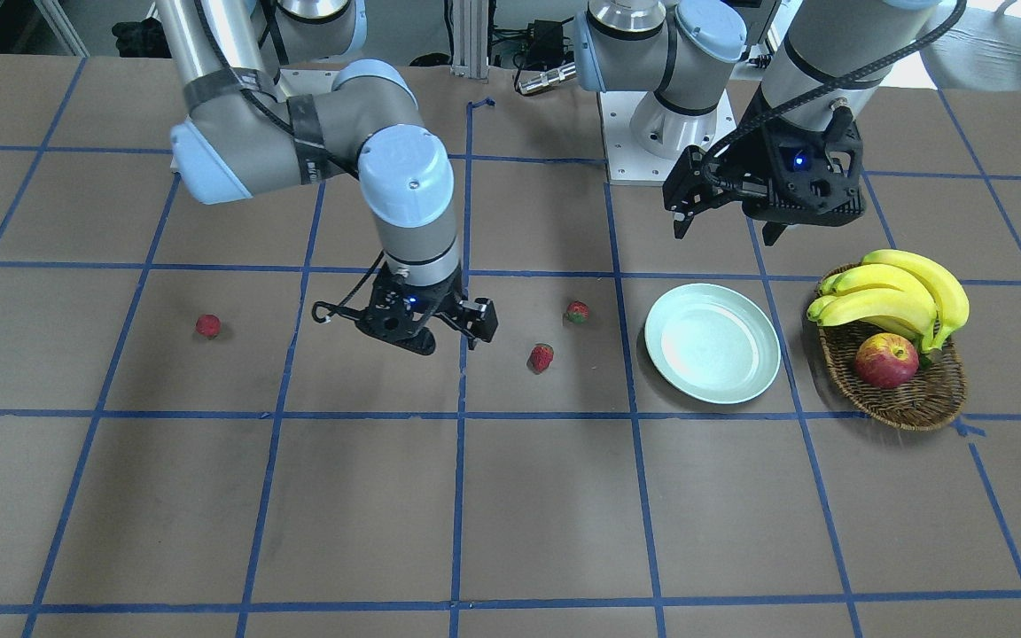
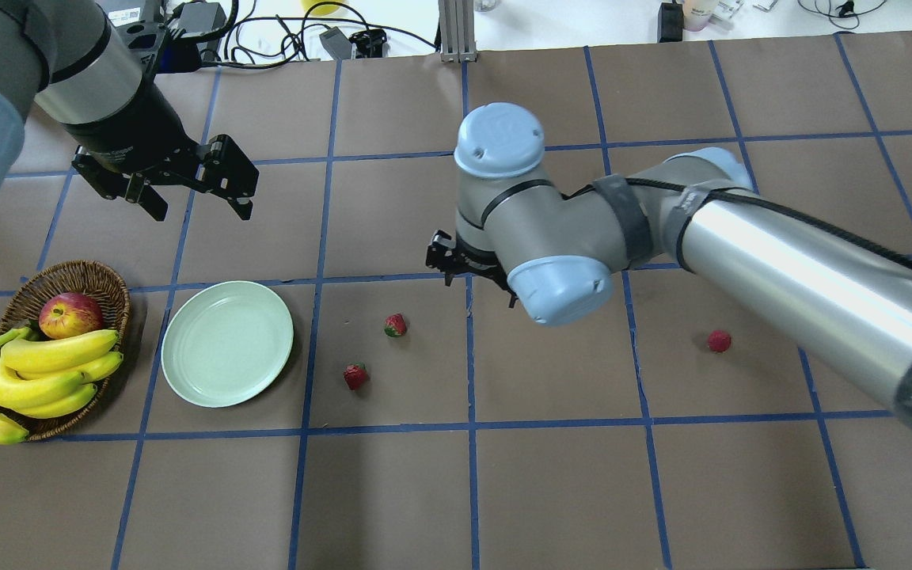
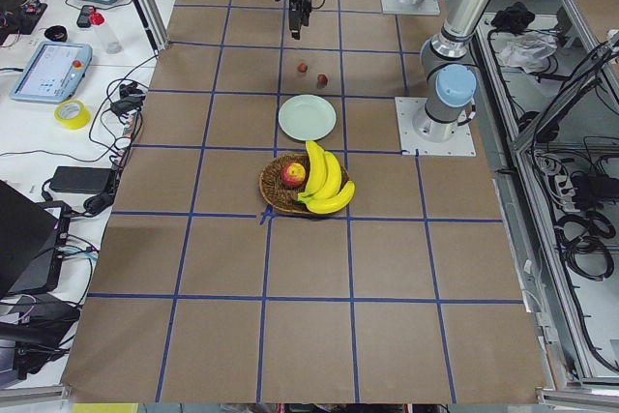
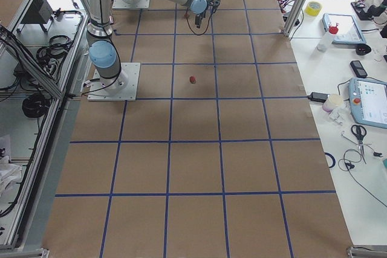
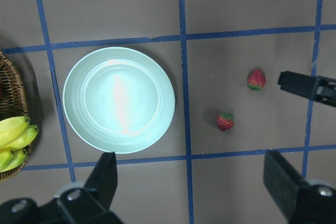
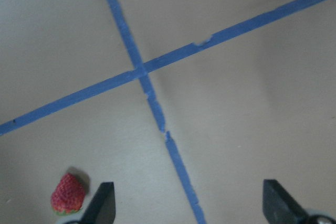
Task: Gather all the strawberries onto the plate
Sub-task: 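Move the right gripper to the lone strawberry and grasp it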
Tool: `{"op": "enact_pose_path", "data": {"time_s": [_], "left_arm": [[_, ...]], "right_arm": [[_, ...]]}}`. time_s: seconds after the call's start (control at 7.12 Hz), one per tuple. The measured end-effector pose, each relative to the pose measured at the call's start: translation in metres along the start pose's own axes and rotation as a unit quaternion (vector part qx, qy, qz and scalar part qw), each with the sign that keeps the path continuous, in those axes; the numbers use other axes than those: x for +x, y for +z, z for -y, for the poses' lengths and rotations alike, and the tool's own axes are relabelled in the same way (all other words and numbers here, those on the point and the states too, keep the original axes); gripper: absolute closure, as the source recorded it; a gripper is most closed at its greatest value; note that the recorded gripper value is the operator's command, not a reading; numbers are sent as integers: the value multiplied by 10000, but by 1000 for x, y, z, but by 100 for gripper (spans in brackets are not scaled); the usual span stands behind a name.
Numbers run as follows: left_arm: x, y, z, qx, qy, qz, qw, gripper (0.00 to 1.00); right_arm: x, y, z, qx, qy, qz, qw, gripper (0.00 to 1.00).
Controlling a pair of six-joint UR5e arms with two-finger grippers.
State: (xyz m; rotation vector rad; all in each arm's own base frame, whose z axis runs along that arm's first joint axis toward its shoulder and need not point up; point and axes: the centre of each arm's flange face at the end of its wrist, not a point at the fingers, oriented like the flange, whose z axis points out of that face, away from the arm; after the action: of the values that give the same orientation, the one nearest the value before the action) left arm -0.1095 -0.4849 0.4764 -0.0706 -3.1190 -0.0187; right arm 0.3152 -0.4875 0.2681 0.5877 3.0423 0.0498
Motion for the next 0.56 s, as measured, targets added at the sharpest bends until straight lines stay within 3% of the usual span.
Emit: {"op": "enact_pose_path", "data": {"time_s": [0.28, 0.56], "left_arm": [[0, 0, 0, 0, 5, -1, 10000, 0], [0, 0, 0, -4, 2, 4, 10000, 0]], "right_arm": [[61, -13, 41, 190, -1, -494, 9986, 0], [116, -6, 70, 110, -287, -1003, 9945, 0]]}}
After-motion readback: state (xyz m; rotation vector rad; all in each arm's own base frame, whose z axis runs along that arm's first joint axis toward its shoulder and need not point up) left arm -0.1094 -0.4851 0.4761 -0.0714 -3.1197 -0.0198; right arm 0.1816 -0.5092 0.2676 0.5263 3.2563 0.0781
